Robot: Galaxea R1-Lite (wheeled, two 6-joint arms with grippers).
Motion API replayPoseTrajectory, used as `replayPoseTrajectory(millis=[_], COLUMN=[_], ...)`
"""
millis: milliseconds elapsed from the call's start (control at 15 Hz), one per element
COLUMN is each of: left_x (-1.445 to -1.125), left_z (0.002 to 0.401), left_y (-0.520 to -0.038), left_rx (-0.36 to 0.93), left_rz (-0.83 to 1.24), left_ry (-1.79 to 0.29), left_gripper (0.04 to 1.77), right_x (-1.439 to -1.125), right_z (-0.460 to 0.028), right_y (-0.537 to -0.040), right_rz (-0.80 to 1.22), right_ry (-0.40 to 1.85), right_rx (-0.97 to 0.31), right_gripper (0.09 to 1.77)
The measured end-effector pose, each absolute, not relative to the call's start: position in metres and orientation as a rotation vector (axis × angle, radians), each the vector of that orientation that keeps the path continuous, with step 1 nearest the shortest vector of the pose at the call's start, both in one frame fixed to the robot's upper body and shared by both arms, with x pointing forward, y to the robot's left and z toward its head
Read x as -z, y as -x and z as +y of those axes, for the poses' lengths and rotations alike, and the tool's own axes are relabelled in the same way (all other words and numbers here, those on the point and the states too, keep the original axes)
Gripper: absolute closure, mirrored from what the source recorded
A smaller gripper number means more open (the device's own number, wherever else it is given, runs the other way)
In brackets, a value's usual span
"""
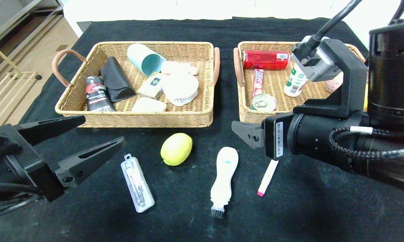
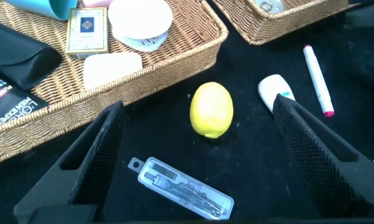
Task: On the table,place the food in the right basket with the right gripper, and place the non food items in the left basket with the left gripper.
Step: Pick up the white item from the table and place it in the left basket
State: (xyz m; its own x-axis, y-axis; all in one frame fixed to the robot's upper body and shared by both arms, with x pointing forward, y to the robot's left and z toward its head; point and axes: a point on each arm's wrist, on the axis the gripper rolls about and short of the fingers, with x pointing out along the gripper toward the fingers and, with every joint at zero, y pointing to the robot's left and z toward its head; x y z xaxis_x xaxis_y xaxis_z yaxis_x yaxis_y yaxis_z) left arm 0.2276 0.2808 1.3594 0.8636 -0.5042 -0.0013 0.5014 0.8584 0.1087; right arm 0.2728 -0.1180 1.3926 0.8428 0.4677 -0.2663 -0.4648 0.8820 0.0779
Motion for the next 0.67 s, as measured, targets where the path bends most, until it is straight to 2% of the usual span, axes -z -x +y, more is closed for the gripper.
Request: replayPoseTrajectory(millis=[667], left_x=[-1.358], left_z=[0.28], left_y=[-0.227], left_rx=[0.516], left_rz=[-0.03], left_ry=[-0.135], left_gripper=[0.09], right_x=[-1.36], right_z=[-0.121], right_y=[-0.246], right_rz=[0.294], right_ry=[0.048], right_rx=[-0.589], right_gripper=[0.16])
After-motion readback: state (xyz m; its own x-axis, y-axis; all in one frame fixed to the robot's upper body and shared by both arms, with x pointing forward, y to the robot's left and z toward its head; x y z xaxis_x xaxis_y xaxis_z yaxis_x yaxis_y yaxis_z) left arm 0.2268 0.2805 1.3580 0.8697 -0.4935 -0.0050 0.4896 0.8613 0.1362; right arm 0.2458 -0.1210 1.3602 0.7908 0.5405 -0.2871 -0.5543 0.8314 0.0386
